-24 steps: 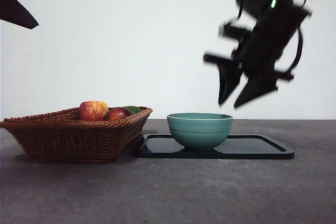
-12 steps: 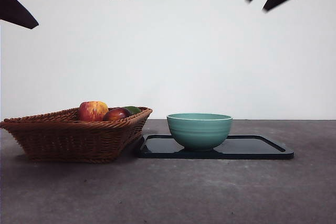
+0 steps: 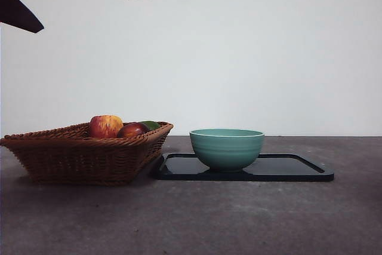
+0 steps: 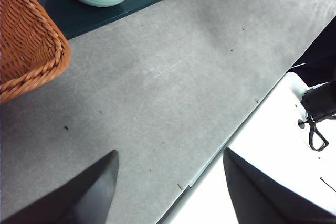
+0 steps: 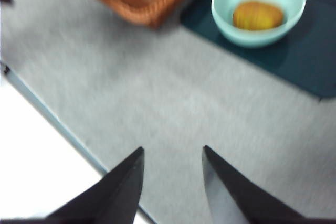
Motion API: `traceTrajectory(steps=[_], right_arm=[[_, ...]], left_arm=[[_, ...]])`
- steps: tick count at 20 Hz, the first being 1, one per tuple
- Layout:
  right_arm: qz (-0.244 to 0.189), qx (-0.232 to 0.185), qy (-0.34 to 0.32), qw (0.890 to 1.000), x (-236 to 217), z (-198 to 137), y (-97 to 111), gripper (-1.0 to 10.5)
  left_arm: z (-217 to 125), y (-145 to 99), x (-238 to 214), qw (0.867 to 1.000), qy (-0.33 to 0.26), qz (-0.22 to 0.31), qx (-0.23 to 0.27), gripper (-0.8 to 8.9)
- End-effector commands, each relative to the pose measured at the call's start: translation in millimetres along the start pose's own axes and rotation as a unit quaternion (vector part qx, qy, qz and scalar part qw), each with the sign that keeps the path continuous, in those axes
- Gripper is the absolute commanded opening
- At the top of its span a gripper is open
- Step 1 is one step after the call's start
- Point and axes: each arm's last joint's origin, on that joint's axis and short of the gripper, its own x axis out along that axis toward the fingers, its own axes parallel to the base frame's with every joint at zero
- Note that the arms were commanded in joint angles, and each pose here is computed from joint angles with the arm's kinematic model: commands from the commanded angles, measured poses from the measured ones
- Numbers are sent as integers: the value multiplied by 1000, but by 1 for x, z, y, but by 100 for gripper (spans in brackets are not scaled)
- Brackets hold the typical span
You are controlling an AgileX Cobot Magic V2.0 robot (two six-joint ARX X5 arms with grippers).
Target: Pick up the wifruite, put it on the bowl, pick up the plate, put it on desk
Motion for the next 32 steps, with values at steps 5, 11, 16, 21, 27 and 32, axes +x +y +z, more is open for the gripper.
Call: traceTrajectory(steps=[5, 11, 16, 21, 27, 32], right_arm=[[30, -6, 5, 1000, 14, -12, -3, 176], [31, -7, 1, 1000, 14, -12, -2, 176], [37, -7, 2, 999, 14, -12, -2, 177], [39, -8, 1, 999, 14, -11, -2, 176], [40, -8, 1, 999, 14, -11, -2, 177], [40, -8, 0, 999, 14, -12, -2, 177]], left_arm=[[3, -1, 0, 1000, -4, -5, 11, 317], [3, -1, 0, 1000, -5, -5, 16, 317], [3, -1, 0, 1000, -6, -5, 21, 312], [12, -2, 0, 999, -26, -6, 44, 312], [58, 1, 17, 998, -33, -8, 58, 312], [118, 8, 53, 995, -13, -12, 95, 312]])
